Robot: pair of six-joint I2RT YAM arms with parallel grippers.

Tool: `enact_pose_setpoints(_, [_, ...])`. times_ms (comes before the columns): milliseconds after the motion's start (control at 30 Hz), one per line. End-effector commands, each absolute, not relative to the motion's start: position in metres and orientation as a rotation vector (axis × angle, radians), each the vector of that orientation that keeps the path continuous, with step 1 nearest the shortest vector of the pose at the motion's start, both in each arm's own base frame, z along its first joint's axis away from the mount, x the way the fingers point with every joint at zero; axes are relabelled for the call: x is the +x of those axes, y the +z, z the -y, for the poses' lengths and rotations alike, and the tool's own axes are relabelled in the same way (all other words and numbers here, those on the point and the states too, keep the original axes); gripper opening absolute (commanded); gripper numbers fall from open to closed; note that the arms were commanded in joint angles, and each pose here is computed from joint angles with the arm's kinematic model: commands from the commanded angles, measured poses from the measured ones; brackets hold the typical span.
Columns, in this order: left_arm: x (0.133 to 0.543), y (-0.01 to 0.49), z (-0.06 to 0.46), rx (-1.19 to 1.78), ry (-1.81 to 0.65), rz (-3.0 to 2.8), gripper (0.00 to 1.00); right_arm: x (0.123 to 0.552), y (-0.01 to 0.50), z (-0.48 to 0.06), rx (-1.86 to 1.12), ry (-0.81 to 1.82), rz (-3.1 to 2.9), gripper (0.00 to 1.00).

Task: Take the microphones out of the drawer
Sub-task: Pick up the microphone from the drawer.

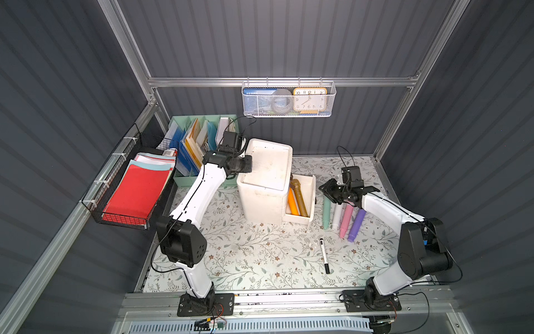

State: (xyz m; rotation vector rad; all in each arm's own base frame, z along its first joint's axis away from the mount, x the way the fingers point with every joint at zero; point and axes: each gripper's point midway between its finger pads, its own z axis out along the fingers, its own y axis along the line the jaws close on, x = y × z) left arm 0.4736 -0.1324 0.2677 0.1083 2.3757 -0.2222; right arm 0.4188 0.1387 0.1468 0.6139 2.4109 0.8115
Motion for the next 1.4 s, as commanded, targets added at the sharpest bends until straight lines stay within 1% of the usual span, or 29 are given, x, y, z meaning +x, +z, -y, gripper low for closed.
enact_pose_setpoints(0, [0.476,0.28,0.165,0.043,-0.475,-2.338,0.02,0.406,0.146,-0.161,0.409,0.727,-2.543,0.42])
enact_pose_setpoints(67, [0.476,0.279,0.166,0.044,-0.475,-2.34,0.02,0.408,0.149,-0.177,0.328,0.716,-2.575,0.42])
enact_pose_setpoints(367, [0.475,0.281,0.166,0.053,-0.474,-2.339,0.02,0.417,0.121,-0.212,0.166,0.62,-2.766,0.42])
enact_pose_setpoints(433, [0.475,0.28,0.166,0.054,-0.473,-2.341,0.02,0.424,0.114,-0.21,0.152,0.549,-2.781,0.42])
enact_pose_setpoints(733, [0.474,0.277,0.165,0.054,-0.471,-2.348,0.02,0.439,0.083,-0.214,0.093,0.404,-2.84,0.42])
enact_pose_setpoints(1033, [0.475,0.279,0.166,0.051,-0.475,-2.343,0.02,0.452,0.065,-0.219,0.077,0.318,-2.843,0.42])
enact_pose_setpoints(1367, [0.476,0.281,0.166,0.045,-0.476,-2.339,0.02,0.454,0.047,-0.225,0.061,0.273,-2.862,0.42])
